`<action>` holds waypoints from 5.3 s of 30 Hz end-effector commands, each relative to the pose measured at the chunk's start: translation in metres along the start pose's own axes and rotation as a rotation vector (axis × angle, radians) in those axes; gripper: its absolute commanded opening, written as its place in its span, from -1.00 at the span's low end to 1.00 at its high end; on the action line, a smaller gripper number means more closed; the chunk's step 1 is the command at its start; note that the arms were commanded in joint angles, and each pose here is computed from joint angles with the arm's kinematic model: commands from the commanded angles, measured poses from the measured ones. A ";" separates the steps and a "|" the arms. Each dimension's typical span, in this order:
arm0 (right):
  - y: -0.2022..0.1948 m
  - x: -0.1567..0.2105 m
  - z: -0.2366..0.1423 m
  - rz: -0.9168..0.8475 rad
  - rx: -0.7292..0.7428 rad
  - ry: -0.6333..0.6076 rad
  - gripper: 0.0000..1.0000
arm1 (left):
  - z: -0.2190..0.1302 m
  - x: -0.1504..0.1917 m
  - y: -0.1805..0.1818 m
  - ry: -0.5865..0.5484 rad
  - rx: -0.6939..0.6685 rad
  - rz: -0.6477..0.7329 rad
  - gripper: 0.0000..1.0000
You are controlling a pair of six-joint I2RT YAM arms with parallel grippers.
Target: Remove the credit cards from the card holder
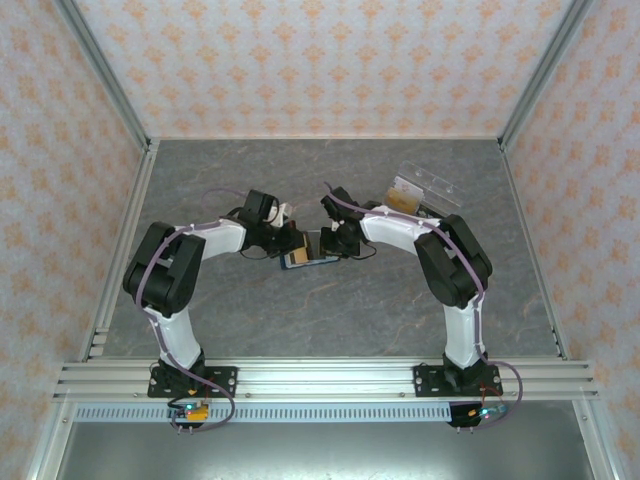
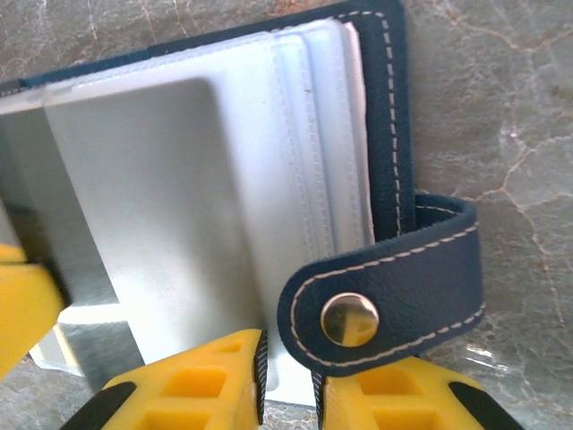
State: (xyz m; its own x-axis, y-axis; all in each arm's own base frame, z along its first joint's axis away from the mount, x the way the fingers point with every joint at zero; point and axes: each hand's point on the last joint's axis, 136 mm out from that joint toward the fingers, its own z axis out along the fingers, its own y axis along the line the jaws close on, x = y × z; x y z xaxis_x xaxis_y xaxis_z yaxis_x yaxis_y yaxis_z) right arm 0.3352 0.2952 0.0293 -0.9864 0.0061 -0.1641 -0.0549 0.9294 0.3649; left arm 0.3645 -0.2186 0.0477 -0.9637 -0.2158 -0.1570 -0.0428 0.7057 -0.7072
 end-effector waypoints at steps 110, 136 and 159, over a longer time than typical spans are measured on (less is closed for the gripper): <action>-0.217 -0.104 -0.187 -0.774 0.125 -0.145 -1.00 | -0.124 -0.033 0.042 -0.296 -0.412 -0.116 1.00; -0.244 -0.113 -0.150 -0.853 0.142 -0.014 -1.00 | -0.109 -0.033 0.038 -0.260 -0.352 -0.127 1.00; -0.239 -0.108 -0.153 -0.859 0.130 -0.024 -0.95 | -0.107 -0.029 0.042 -0.254 -0.357 -0.127 1.00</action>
State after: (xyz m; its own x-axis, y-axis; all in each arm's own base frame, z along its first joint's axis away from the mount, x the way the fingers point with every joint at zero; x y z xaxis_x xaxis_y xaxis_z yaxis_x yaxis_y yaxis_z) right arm 0.4411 0.0218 0.1077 -0.5986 -0.6927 -0.4022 -0.7526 0.6583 -0.0138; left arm 0.3601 -0.1098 0.0965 -0.8511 -0.4477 -0.2741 -0.2978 0.8418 -0.4503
